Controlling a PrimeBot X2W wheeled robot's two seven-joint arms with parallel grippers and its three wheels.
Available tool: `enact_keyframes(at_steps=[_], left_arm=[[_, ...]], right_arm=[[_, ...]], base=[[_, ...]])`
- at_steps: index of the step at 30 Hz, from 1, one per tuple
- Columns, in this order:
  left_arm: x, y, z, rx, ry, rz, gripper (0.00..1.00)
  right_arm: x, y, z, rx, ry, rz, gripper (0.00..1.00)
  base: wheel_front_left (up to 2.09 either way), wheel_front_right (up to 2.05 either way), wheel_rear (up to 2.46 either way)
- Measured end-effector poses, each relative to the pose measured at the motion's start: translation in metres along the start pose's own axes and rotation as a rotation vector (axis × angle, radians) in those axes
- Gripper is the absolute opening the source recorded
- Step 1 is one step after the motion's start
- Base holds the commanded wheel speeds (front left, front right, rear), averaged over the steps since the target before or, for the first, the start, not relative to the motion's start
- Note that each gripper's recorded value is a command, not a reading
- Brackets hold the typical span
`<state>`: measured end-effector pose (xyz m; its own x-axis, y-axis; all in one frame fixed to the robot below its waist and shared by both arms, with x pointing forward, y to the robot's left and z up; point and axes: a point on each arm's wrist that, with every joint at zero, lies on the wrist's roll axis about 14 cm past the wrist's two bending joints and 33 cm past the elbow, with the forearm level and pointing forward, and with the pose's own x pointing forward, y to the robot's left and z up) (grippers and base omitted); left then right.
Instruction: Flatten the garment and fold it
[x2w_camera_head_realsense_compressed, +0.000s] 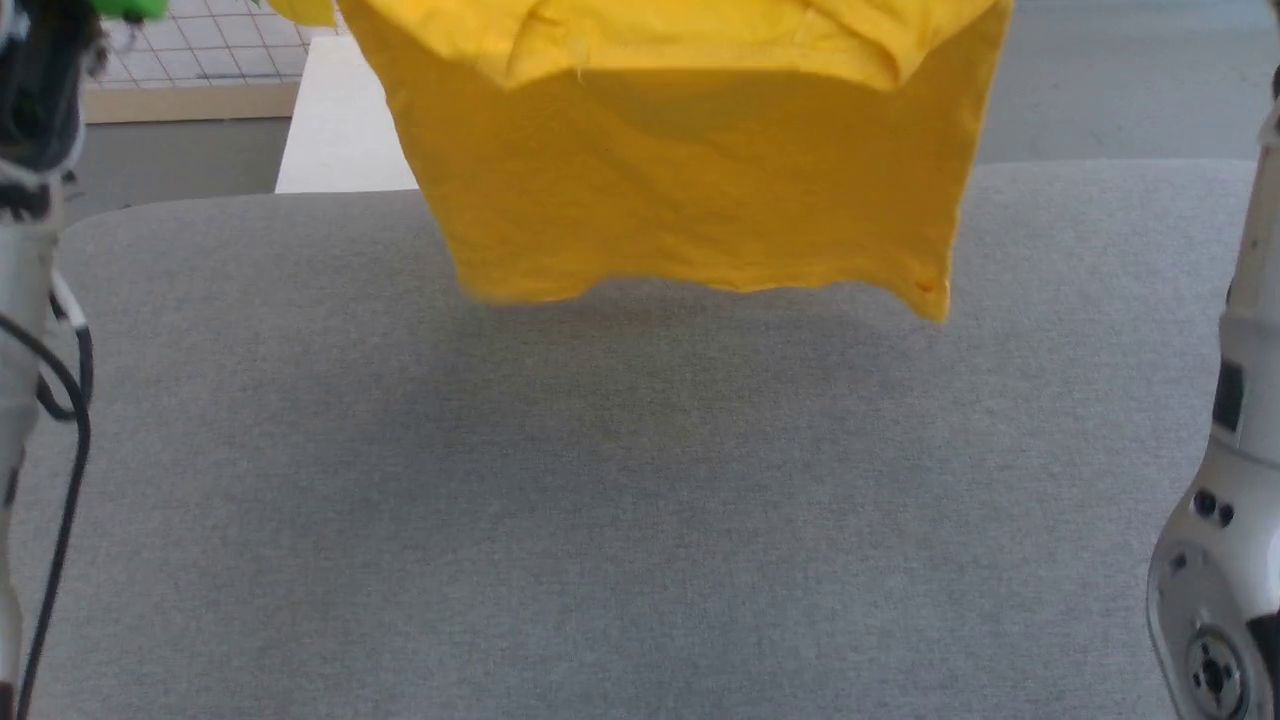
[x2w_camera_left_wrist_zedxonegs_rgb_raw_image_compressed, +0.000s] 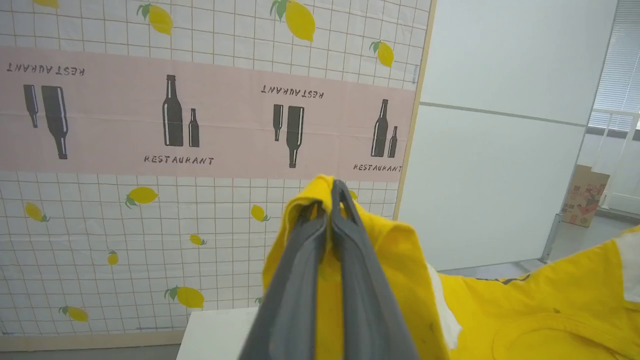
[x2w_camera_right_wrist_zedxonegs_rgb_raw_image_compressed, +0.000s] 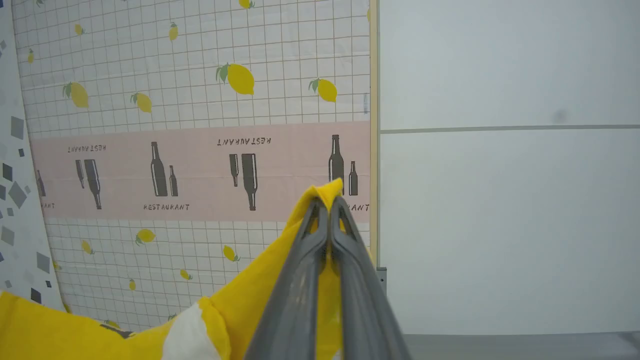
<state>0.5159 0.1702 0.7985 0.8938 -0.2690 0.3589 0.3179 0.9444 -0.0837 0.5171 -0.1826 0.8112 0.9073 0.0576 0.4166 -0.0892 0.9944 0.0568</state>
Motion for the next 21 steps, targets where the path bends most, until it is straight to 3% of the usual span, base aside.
enact_keyframes(at_steps=[10, 21], left_arm=[[0.043, 0.021, -0.016, 0.032, 0.031, 0.032, 0.00], [0.101, 0.052, -0.026, 0.010, -0.170, 0.064, 0.00]], right_arm=[[0.038, -0.012, -0.034, -0.060, 0.061, -0.039, 0.00], [0.095, -0.015, -0.068, -0.182, -0.009, -0.041, 0.00]], base=[[0.00, 0.00, 0.00], [0.00, 0.00, 0.00]])
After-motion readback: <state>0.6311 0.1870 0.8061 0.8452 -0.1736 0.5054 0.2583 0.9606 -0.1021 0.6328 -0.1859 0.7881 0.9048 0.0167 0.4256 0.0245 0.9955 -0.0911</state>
